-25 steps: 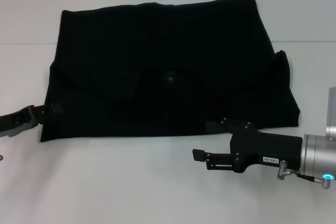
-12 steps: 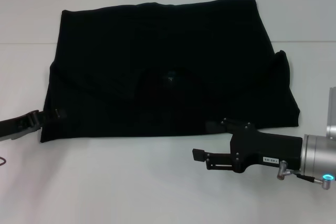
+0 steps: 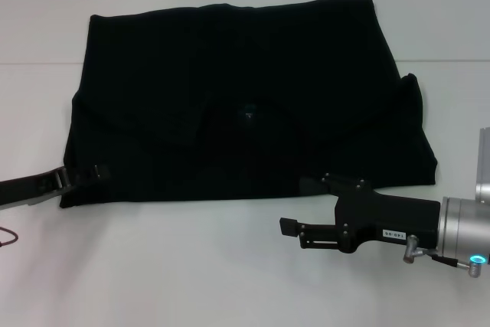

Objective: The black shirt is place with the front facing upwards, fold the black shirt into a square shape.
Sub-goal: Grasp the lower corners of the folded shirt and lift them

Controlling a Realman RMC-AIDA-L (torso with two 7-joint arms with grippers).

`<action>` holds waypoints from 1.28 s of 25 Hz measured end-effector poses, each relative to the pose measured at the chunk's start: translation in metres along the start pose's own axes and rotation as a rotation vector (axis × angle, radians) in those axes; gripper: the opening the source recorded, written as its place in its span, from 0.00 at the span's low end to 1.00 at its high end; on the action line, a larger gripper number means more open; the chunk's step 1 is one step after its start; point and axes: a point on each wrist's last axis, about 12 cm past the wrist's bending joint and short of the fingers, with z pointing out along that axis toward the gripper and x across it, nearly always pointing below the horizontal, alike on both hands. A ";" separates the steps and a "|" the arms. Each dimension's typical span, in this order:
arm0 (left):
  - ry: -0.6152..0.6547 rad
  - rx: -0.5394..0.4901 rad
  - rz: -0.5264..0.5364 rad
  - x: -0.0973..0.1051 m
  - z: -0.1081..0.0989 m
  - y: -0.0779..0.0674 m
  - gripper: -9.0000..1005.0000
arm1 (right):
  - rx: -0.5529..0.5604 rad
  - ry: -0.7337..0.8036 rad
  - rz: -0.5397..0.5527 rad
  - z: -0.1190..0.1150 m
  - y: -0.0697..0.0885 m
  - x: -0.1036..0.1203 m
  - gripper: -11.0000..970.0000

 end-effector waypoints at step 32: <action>0.043 -0.049 0.103 -0.009 0.006 -0.006 0.05 | 0.311 -0.026 0.419 -0.091 -0.051 -0.043 0.92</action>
